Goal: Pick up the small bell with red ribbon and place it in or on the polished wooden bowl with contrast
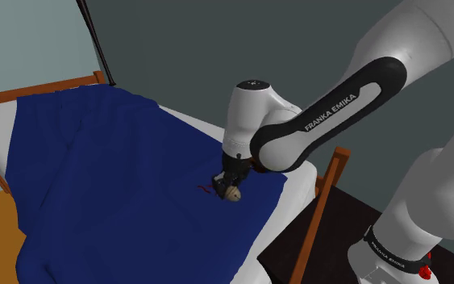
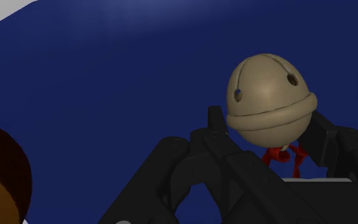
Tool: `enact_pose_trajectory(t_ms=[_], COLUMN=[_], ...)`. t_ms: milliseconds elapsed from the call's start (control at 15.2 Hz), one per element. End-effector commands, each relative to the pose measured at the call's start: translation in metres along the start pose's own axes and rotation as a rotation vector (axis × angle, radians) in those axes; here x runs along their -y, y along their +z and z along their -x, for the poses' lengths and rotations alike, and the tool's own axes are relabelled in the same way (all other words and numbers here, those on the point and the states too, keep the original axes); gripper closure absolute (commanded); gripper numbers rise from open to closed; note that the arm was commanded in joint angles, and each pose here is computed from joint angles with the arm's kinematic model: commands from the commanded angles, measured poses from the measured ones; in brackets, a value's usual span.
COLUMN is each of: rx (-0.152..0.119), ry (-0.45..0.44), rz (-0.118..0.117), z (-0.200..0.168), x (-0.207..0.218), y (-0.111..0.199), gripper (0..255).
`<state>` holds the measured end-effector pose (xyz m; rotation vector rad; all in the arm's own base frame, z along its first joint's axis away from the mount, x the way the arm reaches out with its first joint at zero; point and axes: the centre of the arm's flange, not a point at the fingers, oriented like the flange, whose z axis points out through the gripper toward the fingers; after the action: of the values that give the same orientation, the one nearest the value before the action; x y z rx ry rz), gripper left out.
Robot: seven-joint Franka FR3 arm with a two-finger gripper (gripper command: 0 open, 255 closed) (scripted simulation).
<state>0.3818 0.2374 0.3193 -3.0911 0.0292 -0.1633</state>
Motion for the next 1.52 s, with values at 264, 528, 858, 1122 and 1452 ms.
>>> enact_pose_trajectory(t_ms=[264,528,858,1122,1452], rx=[0.001,0.001,0.001,0.001,0.001], ry=[0.0,0.0,0.0,0.0,0.0], rz=[0.0,0.0,0.0,0.0,0.0], z=[-0.004,-0.008,-0.024,-0.037,-0.052], x=[0.001,-0.011,-0.075,-0.126,-0.19], y=[-0.032,-0.047,-0.048,-0.049,-0.051], gripper=[255,255,255,255,255])
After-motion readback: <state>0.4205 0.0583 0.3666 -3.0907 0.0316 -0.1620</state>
